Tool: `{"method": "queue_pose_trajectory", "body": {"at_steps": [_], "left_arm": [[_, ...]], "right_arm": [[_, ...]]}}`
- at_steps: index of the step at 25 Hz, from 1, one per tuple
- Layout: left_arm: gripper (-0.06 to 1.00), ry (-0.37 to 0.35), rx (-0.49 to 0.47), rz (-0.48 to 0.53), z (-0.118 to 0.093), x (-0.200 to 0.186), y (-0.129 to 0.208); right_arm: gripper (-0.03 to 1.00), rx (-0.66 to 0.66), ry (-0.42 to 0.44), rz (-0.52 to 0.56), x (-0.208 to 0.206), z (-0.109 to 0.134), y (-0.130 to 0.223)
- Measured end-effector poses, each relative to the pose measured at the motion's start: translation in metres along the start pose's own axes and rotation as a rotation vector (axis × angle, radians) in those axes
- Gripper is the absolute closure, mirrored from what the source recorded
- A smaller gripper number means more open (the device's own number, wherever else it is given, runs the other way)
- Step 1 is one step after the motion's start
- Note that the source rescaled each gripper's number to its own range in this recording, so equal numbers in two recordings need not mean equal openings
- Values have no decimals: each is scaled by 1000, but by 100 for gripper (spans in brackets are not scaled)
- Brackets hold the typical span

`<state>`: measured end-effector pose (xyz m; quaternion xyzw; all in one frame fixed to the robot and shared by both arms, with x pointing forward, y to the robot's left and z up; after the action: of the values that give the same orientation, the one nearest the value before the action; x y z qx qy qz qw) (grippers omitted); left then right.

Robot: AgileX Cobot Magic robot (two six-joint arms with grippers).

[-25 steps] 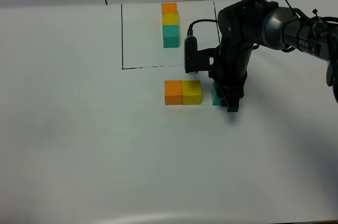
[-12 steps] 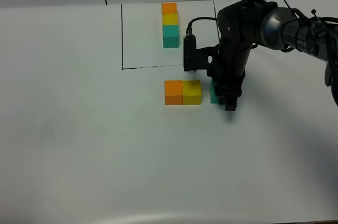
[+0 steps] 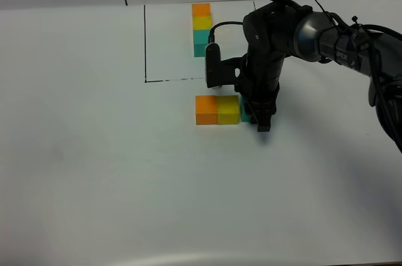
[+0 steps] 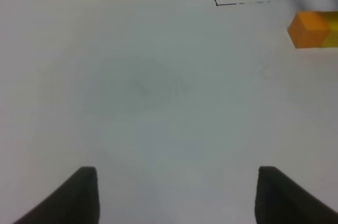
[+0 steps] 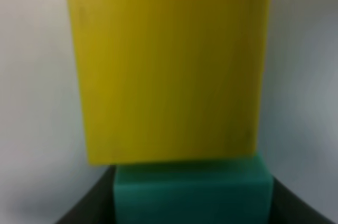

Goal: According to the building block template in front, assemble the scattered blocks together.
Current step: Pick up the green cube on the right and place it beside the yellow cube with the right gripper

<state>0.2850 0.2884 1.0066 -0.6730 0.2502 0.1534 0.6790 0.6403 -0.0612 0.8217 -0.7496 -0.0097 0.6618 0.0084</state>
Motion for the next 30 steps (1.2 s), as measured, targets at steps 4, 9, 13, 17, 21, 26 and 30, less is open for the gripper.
{"method": "queue_pose_trajectory", "body": {"at_steps": [4,9,13,17,21,26,30], "left_arm": [[60,0,0,0,0,0,0],[60,0,0,0,0,0,0],[60,0,0,0,0,0,0],[60,0,0,0,0,0,0],[60,0,0,0,0,0,0],[60,0,0,0,0,0,0],[60,0,0,0,0,0,0]], "right_arm": [[95,4,-6,2,3,0,-1],[95,5,-8,5,2,1,-3],[95,33,-21,2,2,3,-3],[95,62,-34,4,2,5,-3],[95,68,-37,6,3,5,-3],[95,68,-37,6,3,5,-3],[95,66,-37,6,3,5,-3]]}}
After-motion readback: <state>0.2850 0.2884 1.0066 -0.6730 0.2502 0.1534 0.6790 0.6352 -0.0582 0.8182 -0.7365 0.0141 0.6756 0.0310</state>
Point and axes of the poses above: a point on each arm's last joint axis where the gripper is mounted, x pointing out along that axis toward the gripper, z along the wrist's bending axis when the last joint is at zero, y = z × x, the point moved 7 cm from there along x, pointing out along that axis toward the gripper, and after that the axes turned 2 degrees about x, right-handed, at the moved point
